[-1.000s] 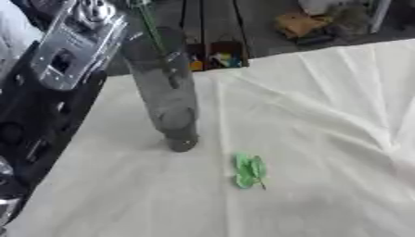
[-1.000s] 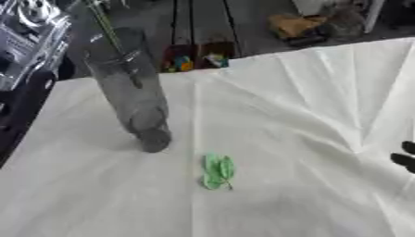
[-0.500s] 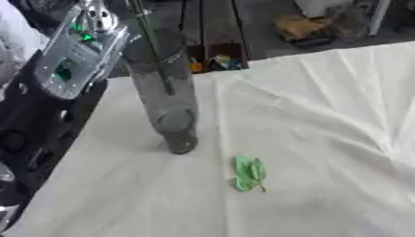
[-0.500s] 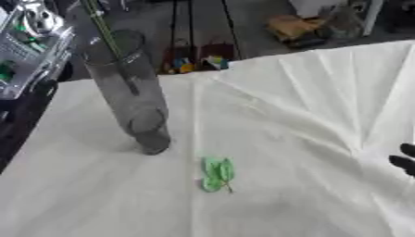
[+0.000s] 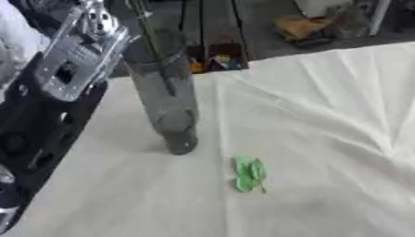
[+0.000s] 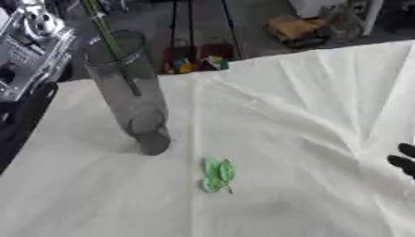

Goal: Arrange flowers into the vase.

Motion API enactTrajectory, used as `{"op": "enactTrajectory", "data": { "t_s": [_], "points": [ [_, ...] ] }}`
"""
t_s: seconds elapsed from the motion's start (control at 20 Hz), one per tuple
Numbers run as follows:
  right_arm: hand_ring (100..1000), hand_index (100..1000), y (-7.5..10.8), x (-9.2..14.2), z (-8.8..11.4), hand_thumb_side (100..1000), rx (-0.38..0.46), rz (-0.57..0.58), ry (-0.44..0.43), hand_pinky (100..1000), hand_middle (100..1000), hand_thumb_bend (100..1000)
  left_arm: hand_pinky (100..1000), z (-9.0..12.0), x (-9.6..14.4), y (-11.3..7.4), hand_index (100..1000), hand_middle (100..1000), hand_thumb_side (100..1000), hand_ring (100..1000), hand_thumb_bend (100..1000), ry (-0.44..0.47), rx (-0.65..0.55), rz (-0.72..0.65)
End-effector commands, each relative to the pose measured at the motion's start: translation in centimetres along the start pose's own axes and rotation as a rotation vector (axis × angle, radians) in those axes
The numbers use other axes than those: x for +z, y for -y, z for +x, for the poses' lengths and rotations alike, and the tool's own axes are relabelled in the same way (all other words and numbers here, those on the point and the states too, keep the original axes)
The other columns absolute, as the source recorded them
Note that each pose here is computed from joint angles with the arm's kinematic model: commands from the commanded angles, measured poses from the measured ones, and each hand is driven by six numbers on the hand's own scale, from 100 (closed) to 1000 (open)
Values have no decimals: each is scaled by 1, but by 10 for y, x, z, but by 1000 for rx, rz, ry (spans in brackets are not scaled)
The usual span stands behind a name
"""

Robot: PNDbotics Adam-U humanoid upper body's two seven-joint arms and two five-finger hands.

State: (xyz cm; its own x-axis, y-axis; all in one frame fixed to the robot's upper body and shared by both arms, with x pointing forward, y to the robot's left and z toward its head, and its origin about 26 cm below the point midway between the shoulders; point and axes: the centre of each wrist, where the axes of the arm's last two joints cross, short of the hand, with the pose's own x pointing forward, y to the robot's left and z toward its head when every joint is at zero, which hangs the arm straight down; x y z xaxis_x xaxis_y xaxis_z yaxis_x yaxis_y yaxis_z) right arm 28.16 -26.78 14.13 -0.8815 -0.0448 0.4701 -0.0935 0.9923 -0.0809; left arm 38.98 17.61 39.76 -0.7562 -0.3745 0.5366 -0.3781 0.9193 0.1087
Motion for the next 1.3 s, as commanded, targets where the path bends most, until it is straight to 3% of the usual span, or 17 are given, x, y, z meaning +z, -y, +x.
{"op": "enactTrajectory", "data": {
  "t_s": [0.05,0.2,0.4,1.05,1.3],
  "points": [
    [816,678,1,-5,4,1000,7,3,22,764,564,100,100,8,-5,-4,100,330,940,287,100,21,-7,16],
    [817,679,1,-5,4,1000,7,2,19,765,563,100,100,7,-4,-4,100,382,944,351,100,20,-23,5],
    [818,679,1,-5,4,1000,6,2,12,766,563,100,183,4,-4,-4,100,416,971,408,100,17,-50,-15],
    [819,680,1,-4,4,1000,7,-1,7,771,561,100,204,-2,-1,-5,130,396,1000,411,100,-18,-74,-47],
    [819,680,1,-4,4,1000,7,-1,5,772,561,100,206,-4,0,-6,180,409,998,416,100,-9,-97,-57]
  ]
}}
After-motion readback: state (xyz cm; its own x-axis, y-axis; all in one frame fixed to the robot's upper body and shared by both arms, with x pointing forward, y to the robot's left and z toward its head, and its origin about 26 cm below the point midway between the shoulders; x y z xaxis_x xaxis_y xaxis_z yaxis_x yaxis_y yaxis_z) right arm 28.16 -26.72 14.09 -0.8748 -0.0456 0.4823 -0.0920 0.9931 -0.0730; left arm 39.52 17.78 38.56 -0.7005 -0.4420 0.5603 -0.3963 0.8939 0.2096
